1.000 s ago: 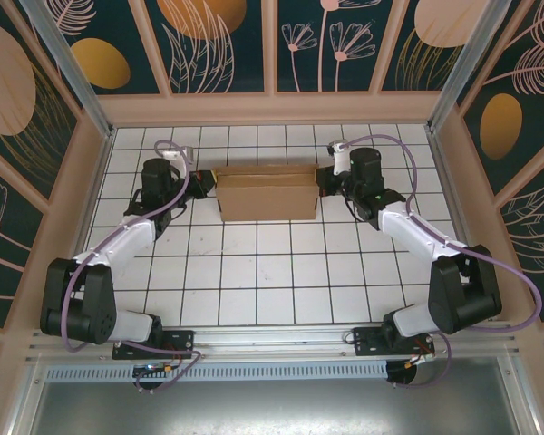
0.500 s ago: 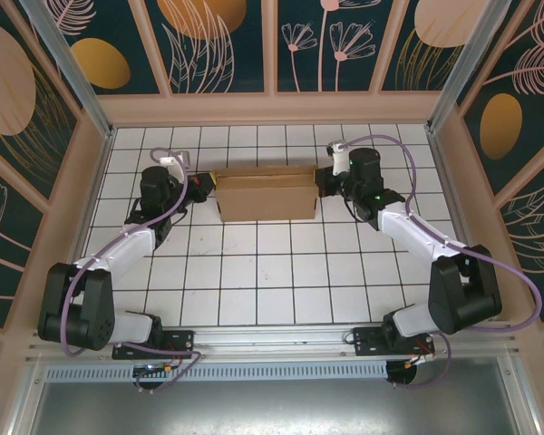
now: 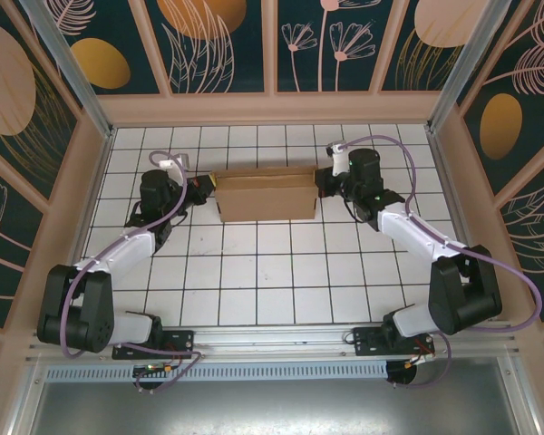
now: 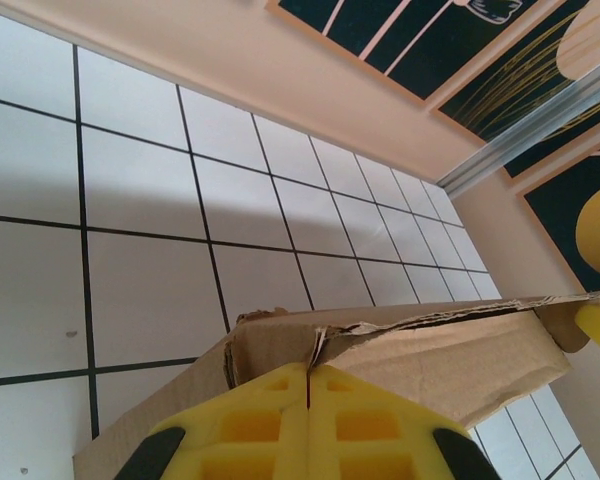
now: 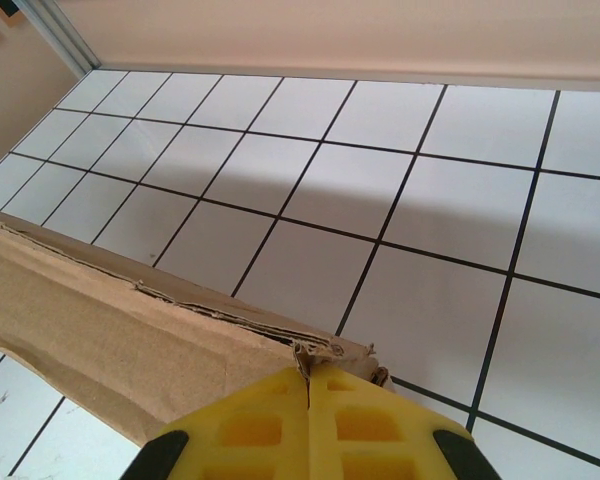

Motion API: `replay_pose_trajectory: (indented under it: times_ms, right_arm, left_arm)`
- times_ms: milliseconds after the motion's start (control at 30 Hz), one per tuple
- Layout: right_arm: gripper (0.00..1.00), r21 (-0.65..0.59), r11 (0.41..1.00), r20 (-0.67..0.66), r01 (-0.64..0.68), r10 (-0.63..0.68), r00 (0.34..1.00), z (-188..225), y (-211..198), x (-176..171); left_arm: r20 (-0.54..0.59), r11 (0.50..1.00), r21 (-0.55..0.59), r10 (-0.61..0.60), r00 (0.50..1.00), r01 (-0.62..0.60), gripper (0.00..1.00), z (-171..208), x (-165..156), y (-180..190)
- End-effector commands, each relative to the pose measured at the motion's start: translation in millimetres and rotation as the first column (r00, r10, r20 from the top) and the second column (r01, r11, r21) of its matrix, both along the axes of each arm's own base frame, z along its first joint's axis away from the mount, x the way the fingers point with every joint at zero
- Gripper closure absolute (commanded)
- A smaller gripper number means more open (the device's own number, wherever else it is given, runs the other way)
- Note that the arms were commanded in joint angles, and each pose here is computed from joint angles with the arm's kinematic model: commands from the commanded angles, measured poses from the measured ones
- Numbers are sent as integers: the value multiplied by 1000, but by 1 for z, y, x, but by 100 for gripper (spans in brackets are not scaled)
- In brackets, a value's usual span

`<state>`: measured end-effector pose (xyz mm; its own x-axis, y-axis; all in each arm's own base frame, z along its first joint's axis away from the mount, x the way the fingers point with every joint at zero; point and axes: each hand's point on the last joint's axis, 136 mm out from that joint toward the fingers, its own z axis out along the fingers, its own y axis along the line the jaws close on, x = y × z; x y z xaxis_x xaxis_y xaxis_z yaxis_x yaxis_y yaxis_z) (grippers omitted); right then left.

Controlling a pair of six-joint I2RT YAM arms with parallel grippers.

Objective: Fold the paper box

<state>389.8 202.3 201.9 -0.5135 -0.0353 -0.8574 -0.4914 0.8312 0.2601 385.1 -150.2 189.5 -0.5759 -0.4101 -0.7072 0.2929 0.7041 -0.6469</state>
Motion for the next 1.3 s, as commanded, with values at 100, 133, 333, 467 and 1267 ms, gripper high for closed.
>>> replay_pose_trajectory:
  times_ms: [100,133,333,467,1267]
  right_arm:
    - [100,-8,1000,-50,-22,22,998,-17,4,-14]
    - [100,-8,1000,-52,-22,21,998,-19,4,-14]
    - [100,-2,1000,-59,-18,18,998,-21,5,-15]
    - [100,-1,1000,-55,-16,16,998,-18,4,-14]
    - [100,-21,1000,-97,-6,4,995,-46,0,-23]
  left_arm:
    - [-160,1000,-7,6,987,-7,100,-54,-23,-1]
    - [-163,1000,-13,5,987,-7,100,-54,-24,-1]
    - [-145,999,-45,4,989,-11,100,-40,-19,-4]
    - [-111,996,-87,6,994,-16,100,-19,-13,-6]
    - [-303,994,48,112,946,-102,100,-98,-35,15]
